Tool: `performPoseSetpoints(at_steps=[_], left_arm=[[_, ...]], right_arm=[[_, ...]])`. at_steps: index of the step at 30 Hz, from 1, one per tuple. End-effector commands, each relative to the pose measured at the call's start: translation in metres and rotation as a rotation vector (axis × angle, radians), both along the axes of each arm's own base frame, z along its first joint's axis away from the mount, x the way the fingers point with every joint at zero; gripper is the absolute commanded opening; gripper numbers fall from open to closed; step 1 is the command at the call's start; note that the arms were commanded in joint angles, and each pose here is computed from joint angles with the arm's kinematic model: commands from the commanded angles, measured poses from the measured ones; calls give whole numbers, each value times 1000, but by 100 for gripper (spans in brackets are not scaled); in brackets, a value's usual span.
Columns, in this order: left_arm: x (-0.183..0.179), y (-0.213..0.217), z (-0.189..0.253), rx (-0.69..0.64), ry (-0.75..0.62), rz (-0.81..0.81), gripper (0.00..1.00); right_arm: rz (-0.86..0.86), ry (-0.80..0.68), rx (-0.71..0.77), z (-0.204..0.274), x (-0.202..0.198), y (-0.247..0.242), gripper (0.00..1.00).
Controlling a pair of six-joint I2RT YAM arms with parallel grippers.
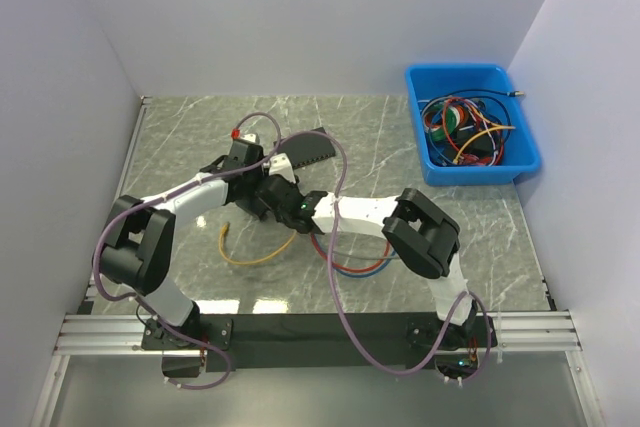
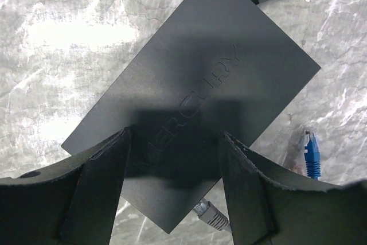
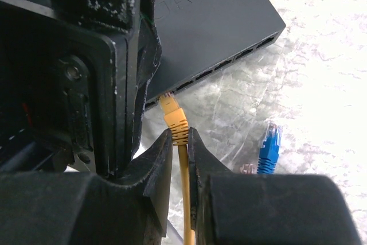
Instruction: Insert the plug into the switch port
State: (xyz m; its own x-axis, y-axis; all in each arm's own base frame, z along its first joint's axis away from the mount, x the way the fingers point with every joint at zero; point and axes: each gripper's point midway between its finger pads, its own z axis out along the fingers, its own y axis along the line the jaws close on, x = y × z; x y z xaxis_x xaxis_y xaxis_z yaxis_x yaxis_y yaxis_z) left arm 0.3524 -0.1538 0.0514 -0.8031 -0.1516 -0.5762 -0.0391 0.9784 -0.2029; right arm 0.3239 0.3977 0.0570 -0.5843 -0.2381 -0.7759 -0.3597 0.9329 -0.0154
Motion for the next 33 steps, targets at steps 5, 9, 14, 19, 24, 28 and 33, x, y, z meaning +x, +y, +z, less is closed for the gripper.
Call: performPoseSetpoints(at_steps=[5,9,14,19,24,28,33], left_arm=[[-130,-13,-53,-35,498,-180,69],[-126,-13,-49,-36,476,-180,69],[-113,-11,-35,-46,410,-165,69],[-102,-3,-27,-60,371,-129,69],[-90,9,-17,-49,322,-82,69],[-80,17,-1,-53,256,-53,69],[-70,30,18,-48,174,2,70]], right_arm=[[-71,-176,329,47,60,38,0],[-42,-141,301,24,53,36,18],[-32,-116,279,7,44,29,47],[-26,-114,271,2,32,18,59],[-19,-125,285,11,19,9,62],[-13,-147,322,40,9,-5,63],[-34,-157,310,74,12,-22,64]])
